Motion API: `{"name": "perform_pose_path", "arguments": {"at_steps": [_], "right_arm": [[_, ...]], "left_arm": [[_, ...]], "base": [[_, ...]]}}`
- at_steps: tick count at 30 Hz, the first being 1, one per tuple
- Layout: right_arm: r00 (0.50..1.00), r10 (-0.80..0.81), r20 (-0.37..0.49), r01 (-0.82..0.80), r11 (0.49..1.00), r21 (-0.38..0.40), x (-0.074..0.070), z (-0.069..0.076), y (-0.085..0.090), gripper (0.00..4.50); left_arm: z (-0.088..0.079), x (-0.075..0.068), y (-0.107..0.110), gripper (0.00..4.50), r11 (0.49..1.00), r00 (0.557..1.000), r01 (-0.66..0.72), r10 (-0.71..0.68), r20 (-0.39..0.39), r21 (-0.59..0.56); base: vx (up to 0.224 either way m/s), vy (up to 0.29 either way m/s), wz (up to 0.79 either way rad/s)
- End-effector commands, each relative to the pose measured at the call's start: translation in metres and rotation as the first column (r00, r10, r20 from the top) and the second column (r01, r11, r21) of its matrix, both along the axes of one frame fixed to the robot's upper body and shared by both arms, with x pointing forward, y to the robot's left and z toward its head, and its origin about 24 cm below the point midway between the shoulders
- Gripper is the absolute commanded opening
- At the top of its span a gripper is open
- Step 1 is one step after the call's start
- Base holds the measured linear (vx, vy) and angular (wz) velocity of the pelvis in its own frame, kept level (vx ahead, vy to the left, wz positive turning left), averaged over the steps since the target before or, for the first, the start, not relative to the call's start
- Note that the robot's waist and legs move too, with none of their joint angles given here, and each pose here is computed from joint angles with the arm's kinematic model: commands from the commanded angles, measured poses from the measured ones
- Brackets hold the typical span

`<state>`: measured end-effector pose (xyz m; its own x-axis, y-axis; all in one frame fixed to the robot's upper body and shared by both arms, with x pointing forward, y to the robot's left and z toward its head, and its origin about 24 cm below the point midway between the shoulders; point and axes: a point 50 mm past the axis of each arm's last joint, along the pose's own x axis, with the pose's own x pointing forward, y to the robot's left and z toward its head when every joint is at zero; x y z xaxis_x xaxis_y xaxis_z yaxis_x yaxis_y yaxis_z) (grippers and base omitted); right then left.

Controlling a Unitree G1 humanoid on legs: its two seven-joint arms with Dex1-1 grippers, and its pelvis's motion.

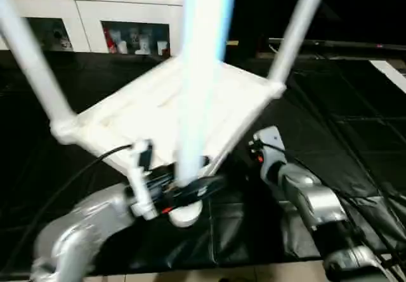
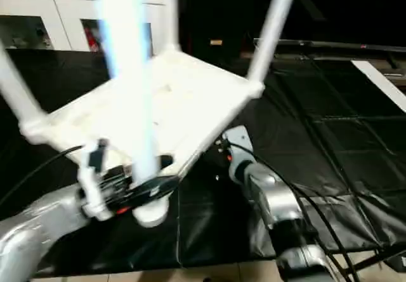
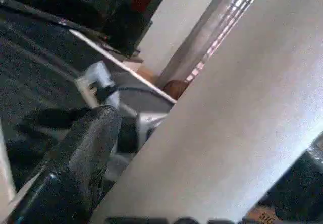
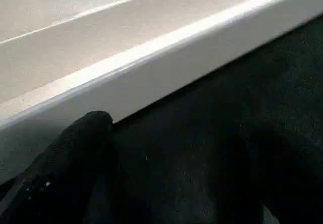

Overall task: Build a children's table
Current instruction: Rotate table base

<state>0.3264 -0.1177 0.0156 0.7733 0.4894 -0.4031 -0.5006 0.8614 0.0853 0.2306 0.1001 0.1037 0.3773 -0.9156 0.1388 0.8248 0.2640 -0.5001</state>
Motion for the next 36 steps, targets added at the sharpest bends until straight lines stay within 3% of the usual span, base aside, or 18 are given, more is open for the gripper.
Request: {"name": "perform_pose_path", "arguments": {"at_steps": [1,12,15,18,22,25,26,29,31,36], "right_arm": [[0.994,0.099,0.041,-0.101,0.994,0.039,0.006,0.009,0.035,4.5],[0.995,0.093,0.033,-0.095,0.995,0.045,0.016,0.006,0.047,4.5],[0.999,0.015,0.049,-0.017,0.999,0.037,0.022,0.006,0.034,4.5],[0.997,-0.045,0.057,0.043,0.998,0.037,0.025,0.006,0.02,4.5],[0.988,-0.142,0.065,0.138,0.988,0.066,0.027,0.007,-0.008,4.5],[0.986,-0.147,0.08,0.143,0.988,0.051,0.027,0.009,-0.018,4.5],[0.988,-0.118,0.096,0.118,0.993,0.004,0.024,0.011,-0.03,4.5],[0.991,-0.084,0.1,0.083,0.996,0.019,0.02,0.015,-0.038,4.5],[0.99,-0.028,0.135,0.026,1.0,0.014,0.014,0.021,-0.044,4.5],[0.977,0.083,0.196,-0.097,0.993,0.061,0.005,0.04,-0.053,4.5]], "left_arm": [[-0.002,0.001,-0.026,4.46,0.997,0.997,0.075,-0.075,0.007,0.03],[-0.002,0.022,-0.045,4.46,0.997,0.999,0.012,-0.016,0.05,0.07],[0.002,0.037,-0.034,4.46,0.992,0.99,-0.113,0.107,0.096,0.063],[0.006,0.043,-0.021,4.46,0.984,0.98,-0.163,0.153,0.127,0.075],[0.006,0.042,0.001,4.46,0.971,0.972,-0.174,0.144,0.184,0.163],[0.005,0.037,0.009,4.46,0.962,0.974,-0.151,0.107,0.198,0.225],[-0.001,0.029,0.018,4.46,0.942,0.979,-0.105,0.042,0.199,0.32],[-0.015,0.019,0.028,4.46,0.887,0.983,-0.032,-0.056,0.177,0.46],[-0.031,0.015,0.038,4.46,0.81,0.98,0.014,-0.126,0.151,0.587],[-0.034,0.022,0.048,4.03,0.771,0.977,0.015,-0.147,0.154,0.637]], "base": [[0.0,0.0,0.0],[0.0,0.0,0.0],[0.0,0.0,0.0],[0.0,0.0,0.0],[0.0,0.0,0.0],[0.0,0.0,0.0],[0.0,0.0,0.0],[0.0,0.0,0.0],[0.0,0.0,0.0],[0.0,0.0,0.0]]}}
